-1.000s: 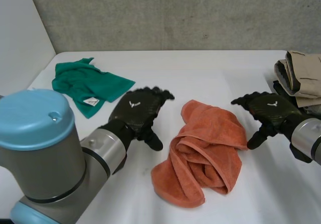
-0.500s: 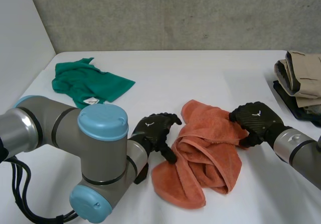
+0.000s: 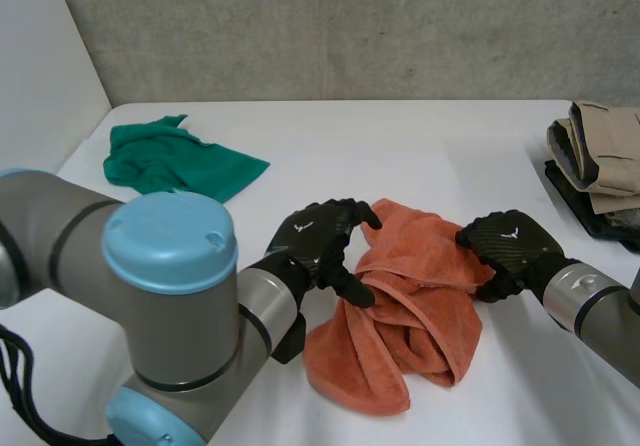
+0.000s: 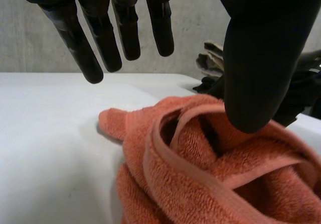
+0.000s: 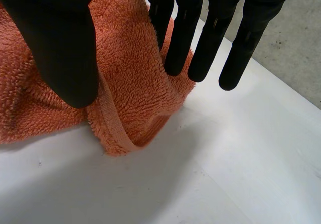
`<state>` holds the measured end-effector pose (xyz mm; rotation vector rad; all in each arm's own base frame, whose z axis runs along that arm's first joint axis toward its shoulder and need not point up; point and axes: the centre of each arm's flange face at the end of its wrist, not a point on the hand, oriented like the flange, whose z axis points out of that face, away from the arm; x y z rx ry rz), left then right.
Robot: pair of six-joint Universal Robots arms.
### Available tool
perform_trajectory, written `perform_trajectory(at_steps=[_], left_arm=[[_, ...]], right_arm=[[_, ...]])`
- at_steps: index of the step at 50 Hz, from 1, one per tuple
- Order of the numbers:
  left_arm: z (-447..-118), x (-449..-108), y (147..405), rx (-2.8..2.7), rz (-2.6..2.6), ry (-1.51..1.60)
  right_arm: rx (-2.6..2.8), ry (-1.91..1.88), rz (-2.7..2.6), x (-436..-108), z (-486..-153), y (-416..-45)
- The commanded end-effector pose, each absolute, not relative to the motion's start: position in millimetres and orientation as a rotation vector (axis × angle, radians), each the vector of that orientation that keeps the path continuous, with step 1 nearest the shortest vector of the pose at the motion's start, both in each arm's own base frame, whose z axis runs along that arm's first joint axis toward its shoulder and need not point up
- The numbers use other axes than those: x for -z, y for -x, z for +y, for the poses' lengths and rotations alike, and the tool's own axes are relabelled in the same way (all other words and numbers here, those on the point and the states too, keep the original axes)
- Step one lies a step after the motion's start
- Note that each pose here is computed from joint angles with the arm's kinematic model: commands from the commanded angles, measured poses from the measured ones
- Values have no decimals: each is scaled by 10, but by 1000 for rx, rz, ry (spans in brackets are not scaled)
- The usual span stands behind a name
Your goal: Fold the laundry.
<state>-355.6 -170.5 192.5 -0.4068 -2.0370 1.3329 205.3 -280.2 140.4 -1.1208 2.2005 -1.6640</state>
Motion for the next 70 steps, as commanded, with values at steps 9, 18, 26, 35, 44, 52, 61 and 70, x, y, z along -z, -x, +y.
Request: perform_trajectory(at_steps=[9, 18, 26, 35, 44, 52, 61, 70], left_arm=[[-1908, -1471, 3646, -1372, -2177, 354], [-1962, -1467, 3605, -1405, -2198, 338], [-1968, -1453, 3566, -1464, -2230, 482], [-1970, -2261, 3496, -1724, -2049, 537], [-1959, -3078, 3237, -2075, -1865, 656], [-2134, -2859, 3206, -2076, -1941, 685], [-2759, -2201, 3344, -2051, -2077, 742], [-3575, -2981, 3401, -2582, -1563, 480]], right_arm=[[1655, 1124, 2195, -1385, -2772, -2068], [1650, 1135, 2184, -1379, -2749, -2099], [1643, 1143, 2181, -1340, -2776, -2135], [1963, 1150, 2058, -2104, -2965, -2097], [2267, 1158, 1795, -3345, -2632, -2118], [2203, 1171, 1855, -3436, -2587, -2129], [1843, 1224, 2068, -2811, -3029, -2330], [2369, 1056, 1665, -3248, -3581, -2770]])
